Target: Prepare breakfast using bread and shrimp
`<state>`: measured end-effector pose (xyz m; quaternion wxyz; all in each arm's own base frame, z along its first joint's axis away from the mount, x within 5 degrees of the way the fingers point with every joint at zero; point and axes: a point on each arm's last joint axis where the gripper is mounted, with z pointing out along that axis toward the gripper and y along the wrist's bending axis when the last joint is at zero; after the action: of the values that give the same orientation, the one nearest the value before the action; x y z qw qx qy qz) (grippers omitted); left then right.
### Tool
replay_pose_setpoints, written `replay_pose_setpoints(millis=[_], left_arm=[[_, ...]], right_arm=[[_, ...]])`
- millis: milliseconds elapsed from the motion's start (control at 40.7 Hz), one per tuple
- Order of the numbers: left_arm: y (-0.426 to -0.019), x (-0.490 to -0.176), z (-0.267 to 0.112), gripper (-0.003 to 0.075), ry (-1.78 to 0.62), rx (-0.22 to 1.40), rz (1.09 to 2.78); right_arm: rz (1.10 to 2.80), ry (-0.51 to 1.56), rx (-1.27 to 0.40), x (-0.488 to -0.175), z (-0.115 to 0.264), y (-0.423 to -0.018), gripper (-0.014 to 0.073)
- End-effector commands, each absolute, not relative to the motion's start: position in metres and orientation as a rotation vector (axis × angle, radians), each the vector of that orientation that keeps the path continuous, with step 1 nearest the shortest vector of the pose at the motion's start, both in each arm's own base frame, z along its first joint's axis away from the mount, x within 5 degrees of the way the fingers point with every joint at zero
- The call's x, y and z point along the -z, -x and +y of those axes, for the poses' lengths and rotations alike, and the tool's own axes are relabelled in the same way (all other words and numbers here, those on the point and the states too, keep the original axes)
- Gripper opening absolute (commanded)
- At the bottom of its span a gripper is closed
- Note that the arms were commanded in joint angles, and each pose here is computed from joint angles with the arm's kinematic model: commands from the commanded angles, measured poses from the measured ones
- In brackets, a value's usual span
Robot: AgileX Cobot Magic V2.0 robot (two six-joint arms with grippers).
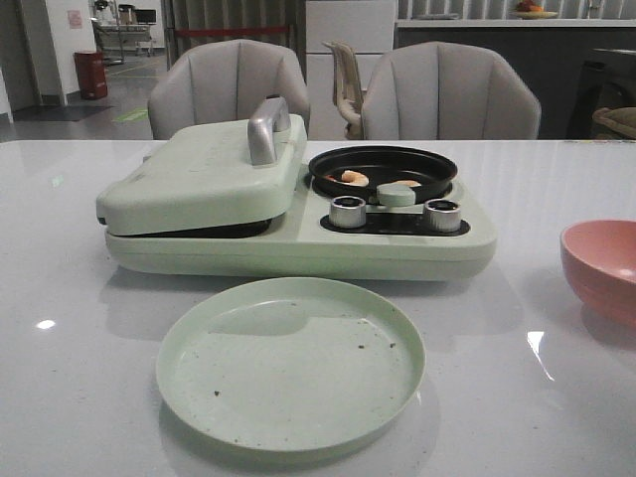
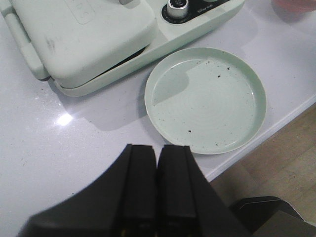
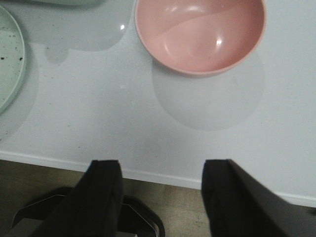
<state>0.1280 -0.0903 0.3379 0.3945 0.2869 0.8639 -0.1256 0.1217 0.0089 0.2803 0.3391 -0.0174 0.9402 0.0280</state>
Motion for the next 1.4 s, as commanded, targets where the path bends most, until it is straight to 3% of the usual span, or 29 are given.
replay_pose_setpoints(millis=[0, 221, 958, 1376], left_arm=[[-0.129, -0.352, -0.093, 0.01, -0.693, 0.36, 2.099], [-0.129, -0.352, -0.093, 0.01, -0.693, 0.36, 2.099], [-0.128, -0.354, -0.089, 0.01, -0.693, 0.322, 2.072], [-0.108, -0.349, -0.037, 0.01, -0.343, 0.212, 1.884]], right_arm=[[2.347, 0.058, -0.069, -0.293, 0.009, -0.119, 0.0338], [2.337, 0.058, -0.069, -0.294, 0.009, -0.118, 0.0032], [2.337, 0.056, -0.075, -0.294, 0.009, -0.118, 0.0044], [2.337, 0.056, -0.075, -0.294, 0.009, -0.118, 0.0044]])
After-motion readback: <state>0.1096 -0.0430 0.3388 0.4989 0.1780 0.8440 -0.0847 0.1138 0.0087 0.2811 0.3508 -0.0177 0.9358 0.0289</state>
